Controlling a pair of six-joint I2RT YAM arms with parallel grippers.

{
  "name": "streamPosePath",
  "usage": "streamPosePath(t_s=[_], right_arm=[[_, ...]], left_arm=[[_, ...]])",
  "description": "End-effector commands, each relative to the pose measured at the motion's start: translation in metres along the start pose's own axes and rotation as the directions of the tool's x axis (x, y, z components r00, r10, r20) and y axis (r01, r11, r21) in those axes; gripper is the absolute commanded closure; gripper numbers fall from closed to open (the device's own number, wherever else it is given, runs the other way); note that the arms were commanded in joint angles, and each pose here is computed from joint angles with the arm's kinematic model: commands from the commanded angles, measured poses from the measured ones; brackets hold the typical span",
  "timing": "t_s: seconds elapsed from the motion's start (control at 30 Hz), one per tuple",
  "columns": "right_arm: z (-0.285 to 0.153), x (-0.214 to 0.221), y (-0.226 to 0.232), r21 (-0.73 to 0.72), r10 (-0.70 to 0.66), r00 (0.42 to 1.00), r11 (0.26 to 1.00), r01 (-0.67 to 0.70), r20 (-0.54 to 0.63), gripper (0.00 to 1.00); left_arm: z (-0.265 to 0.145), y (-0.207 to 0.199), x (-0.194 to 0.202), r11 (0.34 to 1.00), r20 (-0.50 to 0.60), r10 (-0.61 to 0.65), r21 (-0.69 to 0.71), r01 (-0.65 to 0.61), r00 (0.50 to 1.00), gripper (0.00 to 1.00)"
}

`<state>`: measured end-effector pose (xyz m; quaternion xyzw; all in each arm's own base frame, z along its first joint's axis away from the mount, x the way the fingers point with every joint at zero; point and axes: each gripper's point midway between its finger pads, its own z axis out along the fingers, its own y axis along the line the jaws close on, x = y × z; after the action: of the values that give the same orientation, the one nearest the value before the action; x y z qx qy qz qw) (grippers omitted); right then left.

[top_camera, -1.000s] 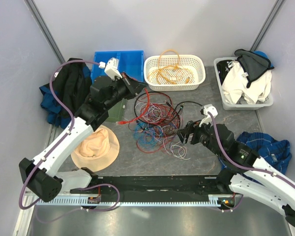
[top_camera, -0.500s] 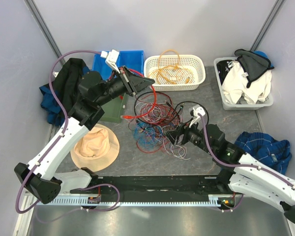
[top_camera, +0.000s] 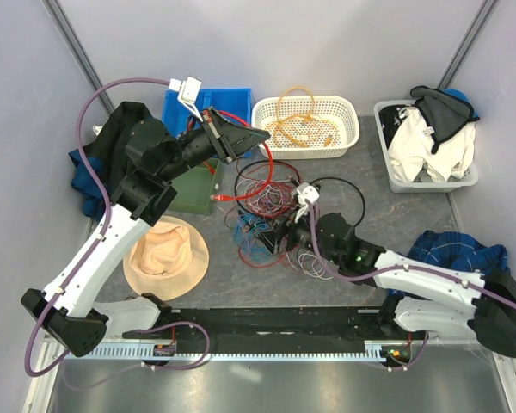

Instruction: Untangle the cables

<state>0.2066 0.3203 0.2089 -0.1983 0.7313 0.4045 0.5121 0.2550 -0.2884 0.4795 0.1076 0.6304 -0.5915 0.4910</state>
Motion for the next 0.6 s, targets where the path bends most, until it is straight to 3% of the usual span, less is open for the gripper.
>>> streamPosePath(t_s=[0.0, 0.13, 0.2, 0.23, 0.33, 0.5, 0.57], right_arm=[[0.024, -0.043, -0.005, 0.077, -0.073, 0.986, 0.995, 0.062, 0.151, 0.2], [0.048, -0.037, -0.038, 0.25, -0.12, 0.983, 0.965, 0.083, 0.138, 0.21], [0.055, -0.047, -0.042, 0.291, -0.15, 0.978, 0.951, 0.102, 0.148, 0.29], [0.057, -0.049, -0.042, 0.294, -0.152, 0.977, 0.95, 0.103, 0.148, 0.56], [0.047, -0.064, -0.031, 0.262, -0.121, 0.974, 0.963, 0.068, 0.192, 1.0], [0.003, -0.096, -0.026, 0.295, -0.098, 0.97, 0.955, 0.029, 0.223, 1.0], [-0.03, -0.138, -0.014, 0.284, -0.089, 0.945, 0.959, -0.005, 0.315, 1.0]], left_arm=[[-0.006, -0.024, -0.01, 0.998, 0.005, 0.011, 0.062, -0.011, 1.0, 0.98], [-0.008, -0.023, -0.008, 0.998, 0.003, 0.012, 0.059, -0.012, 1.0, 0.98], [-0.009, -0.024, -0.009, 0.998, 0.004, 0.02, 0.056, -0.02, 1.0, 0.98], [-0.01, -0.024, -0.011, 0.998, 0.012, 0.027, 0.052, -0.028, 1.0, 0.98], [-0.013, -0.014, -0.012, 0.999, 0.022, 0.051, -0.008, -0.051, 0.998, 0.98], [-0.019, 0.012, -0.013, 0.987, 0.044, 0.095, -0.136, -0.089, 0.994, 0.98], [-0.017, 0.029, -0.009, 0.979, 0.04, 0.093, -0.187, -0.084, 0.995, 0.98]])
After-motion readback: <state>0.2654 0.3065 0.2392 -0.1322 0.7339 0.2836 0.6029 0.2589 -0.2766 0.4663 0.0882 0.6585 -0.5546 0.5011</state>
